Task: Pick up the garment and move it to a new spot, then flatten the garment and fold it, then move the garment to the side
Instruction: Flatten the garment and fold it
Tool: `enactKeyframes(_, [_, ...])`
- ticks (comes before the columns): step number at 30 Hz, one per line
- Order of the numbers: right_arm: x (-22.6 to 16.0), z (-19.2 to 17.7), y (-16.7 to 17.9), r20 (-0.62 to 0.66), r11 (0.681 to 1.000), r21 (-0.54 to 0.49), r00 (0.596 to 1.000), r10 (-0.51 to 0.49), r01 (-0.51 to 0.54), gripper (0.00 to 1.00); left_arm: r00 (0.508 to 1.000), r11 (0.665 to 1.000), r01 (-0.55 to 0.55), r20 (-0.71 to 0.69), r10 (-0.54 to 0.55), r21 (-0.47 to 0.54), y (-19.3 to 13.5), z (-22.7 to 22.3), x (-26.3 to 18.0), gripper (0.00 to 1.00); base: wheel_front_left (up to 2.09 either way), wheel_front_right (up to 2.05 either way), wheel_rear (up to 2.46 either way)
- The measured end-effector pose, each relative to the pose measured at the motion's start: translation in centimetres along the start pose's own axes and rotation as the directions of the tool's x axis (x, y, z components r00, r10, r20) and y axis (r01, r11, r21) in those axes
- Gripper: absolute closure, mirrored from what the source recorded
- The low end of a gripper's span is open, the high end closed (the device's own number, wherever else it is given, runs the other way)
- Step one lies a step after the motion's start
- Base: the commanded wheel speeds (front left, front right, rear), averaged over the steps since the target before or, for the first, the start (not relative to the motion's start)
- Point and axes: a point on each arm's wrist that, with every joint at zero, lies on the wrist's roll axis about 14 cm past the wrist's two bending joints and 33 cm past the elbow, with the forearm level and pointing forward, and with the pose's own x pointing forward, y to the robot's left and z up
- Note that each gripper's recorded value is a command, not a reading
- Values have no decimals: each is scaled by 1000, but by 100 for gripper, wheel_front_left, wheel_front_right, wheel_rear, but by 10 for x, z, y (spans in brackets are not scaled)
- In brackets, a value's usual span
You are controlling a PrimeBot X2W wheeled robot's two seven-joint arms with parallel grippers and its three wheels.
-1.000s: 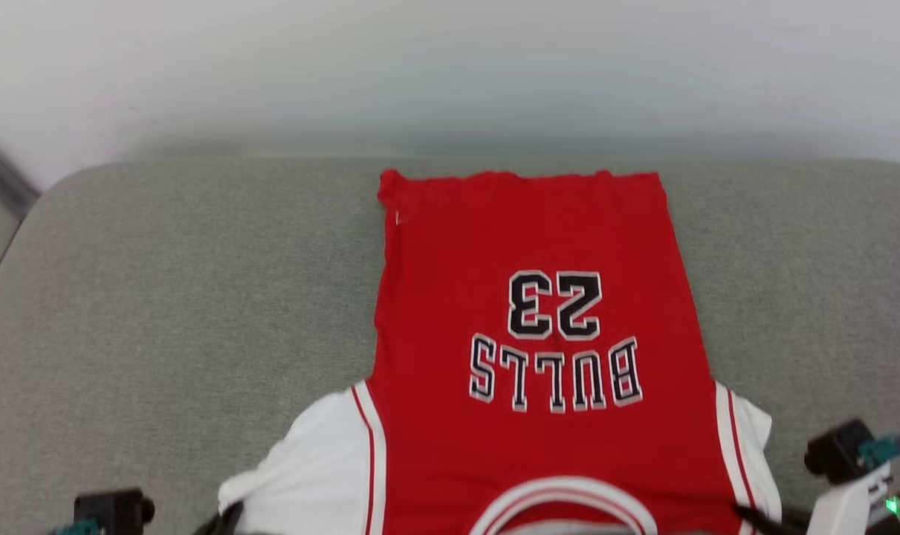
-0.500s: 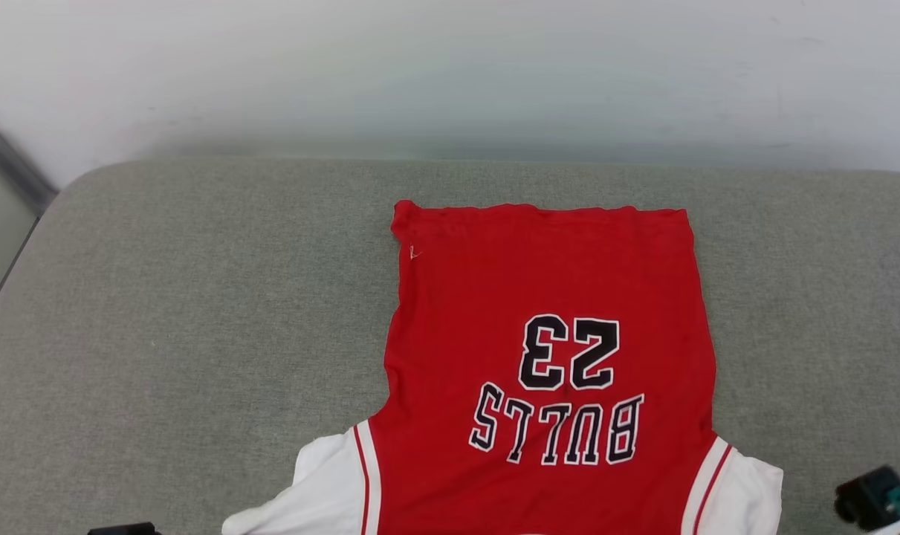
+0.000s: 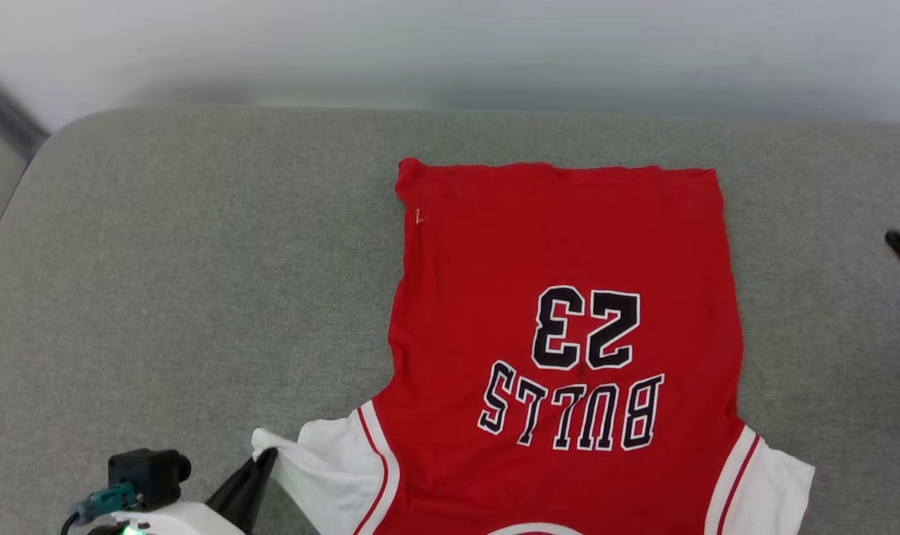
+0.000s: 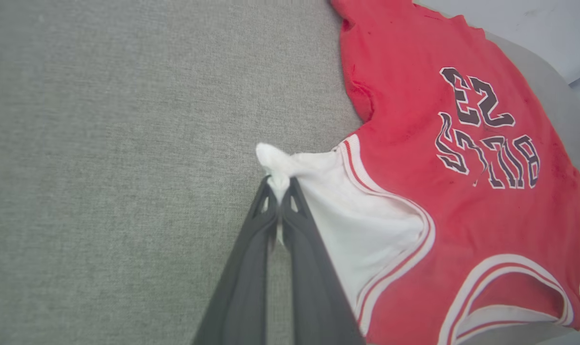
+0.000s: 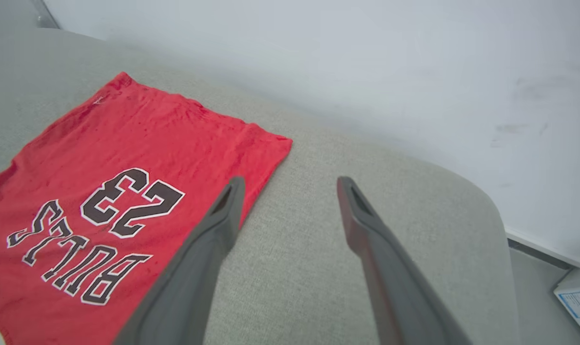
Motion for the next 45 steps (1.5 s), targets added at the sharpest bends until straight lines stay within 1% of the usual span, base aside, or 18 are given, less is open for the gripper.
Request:
enactKeyframes(3, [22, 35, -7, 30, 999, -40, 1000, 0, 1, 0, 1000, 1000, 11, 9, -11, 7, -4, 5, 10, 100, 0, 0, 0])
enactKeyframes(6, [51, 50, -7, -15, 997, -81, 1000, 11, -13, 0, 999, 1000, 26, 20, -27, 15, -9, 10, 20, 100, 0, 0, 0])
enactKeyframes(9, [85, 50, -3, -112, 993, -108, 993, 34, -47, 0, 999, 999, 31, 28, -31, 14, -10, 13, 32, 100, 0, 0, 0])
enactKeyframes(11, [107, 35, -5, -234, 993, -103, 972, 31, -57, 0, 999, 1000, 27, 25, -27, 12, -9, 12, 39, 100, 0, 0, 0])
enactKeyframes(13, [128, 16, -8, -356, 995, -80, 934, 29, -61, 0, 999, 1000, 26, 25, -27, 12, -9, 11, 47, 100, 0, 0, 0])
enactKeyframes(16, [156, 0, -11, -486, 996, -62, 874, 24, -62, 0, 999, 999, 28, 20, -28, 17, -8, 9, 59, 100, 0, 0, 0])
enactKeyframes(18, [173, -12, -9, -545, 996, -61, 838, 20, -64, 0, 1000, 1000, 21, 19, -21, 19, -6, 8, 66, 100, 0, 0, 0])
enactKeyframes(21, [200, -32, 1, -606, 996, -28, 794, 47, -80, 0, 1000, 1000, 4, 10, -4, 27, 1, 5, 74, 100, 0, 0, 0])
enactKeyframes(24, [220, -60, 8, -666, 996, -11, 744, 55, -84, 0, 1000, 999, -15, -5, 16, 30, 7, 0, 80, 100, 0, 0, 0])
enactKeyframes(27, [237, -85, 19, -695, 995, 21, 714, 84, -97, 0, 999, 999, -27, -18, 28, 35, 12, -5, 84, 100, 0, 0, 0])
enactKeyframes(28, [241, -93, 24, -701, 994, 39, 706, 101, -103, 0, 999, 999, -30, -23, 31, 38, 13, -6, 85, 100, 0, 0, 0])
enactKeyframes(30, [244, -112, 29, -733, 993, 35, 672, 104, -116, 0, 999, 999, -37, -28, 38, 36, 15, -9, 86, 100, 0, 0, 0])
enactKeyframes(33, [245, -125, 31, -749, 991, 53, 652, 122, -124, 0, 999, 998, -40, -30, 41, 40, 17, -10, 87, 100, 0, 0, 0])
enactKeyframes(34, [244, -124, 31, -749, 991, 50, 651, 121, -126, 76, 999, 998, -40, -28, 41, 40, 16, -10, 87, 100, 0, 0, 0])
enactKeyframes(35, [243, -123, 31, -744, 990, 49, 657, 122, -129, 100, 999, 998, -37, -23, 38, 42, 16, -9, 88, 100, 0, 0, 0])
enactKeyframes(38, [239, -118, 31, -731, 990, 42, 671, 123, -135, 100, 999, 998, -35, -6, 35, 45, 15, -5, 86, 100, 0, 0, 0])
enactKeyframes(42, [233, -95, 29, -680, 991, 25, 725, 113, -132, 100, 999, 998, -38, 16, 37, 50, 14, 1, 80, 100, 0, 0, 0])
enactKeyframes(45, [222, -70, 30, -629, 990, 10, 768, 117, -142, 100, 999, 998, -42, 33, 41, 48, 12, 5, 70, 100, 0, 0, 0])
